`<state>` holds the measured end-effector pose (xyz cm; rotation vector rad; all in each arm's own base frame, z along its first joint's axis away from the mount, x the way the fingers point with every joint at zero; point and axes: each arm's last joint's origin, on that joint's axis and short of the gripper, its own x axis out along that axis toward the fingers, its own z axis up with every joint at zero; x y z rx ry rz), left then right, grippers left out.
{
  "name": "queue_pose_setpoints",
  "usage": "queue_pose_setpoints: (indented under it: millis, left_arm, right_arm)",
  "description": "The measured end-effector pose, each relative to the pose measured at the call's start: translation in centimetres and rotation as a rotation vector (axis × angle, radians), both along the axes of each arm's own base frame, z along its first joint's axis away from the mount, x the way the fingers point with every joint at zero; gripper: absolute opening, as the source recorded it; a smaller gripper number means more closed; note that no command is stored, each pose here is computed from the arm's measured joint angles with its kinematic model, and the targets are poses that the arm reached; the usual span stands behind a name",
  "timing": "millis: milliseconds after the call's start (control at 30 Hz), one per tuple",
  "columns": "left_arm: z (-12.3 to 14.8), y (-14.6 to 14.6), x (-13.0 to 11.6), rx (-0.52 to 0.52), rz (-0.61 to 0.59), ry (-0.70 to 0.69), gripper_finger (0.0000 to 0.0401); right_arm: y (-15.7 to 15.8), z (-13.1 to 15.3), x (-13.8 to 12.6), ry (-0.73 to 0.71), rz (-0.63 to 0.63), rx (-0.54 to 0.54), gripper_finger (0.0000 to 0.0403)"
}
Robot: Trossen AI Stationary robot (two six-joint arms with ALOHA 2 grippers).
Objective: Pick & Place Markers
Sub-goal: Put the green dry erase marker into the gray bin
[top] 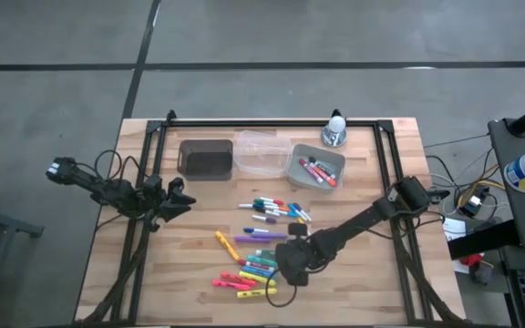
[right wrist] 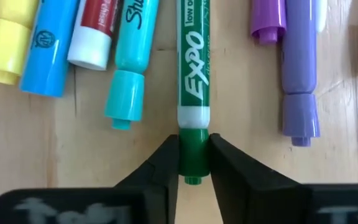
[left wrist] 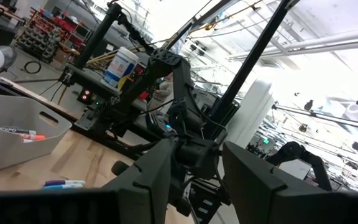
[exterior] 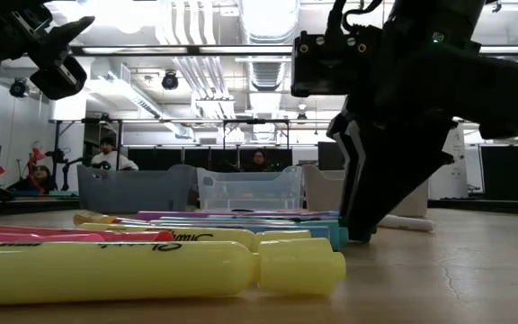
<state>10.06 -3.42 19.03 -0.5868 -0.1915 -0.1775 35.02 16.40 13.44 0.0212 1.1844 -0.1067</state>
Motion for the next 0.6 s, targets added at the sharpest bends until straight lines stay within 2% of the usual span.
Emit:
queue_pose_setpoints:
  millis: [233, 600]
  left_arm:
    - [0.0, 0.0, 0.0, 0.0, 0.0, 0.0, 0.014]
    - [-0.03, 0.0, 0.01, 0.001, 0.0, 0.003, 0.014]
  right_arm:
    - [-0.41, -0.78, -0.53, 0.008, -0.066, 0.022, 0.0106]
    - [-0.45, -1.06, -0.61, -0.001, -0.063, 0.024, 0.0072]
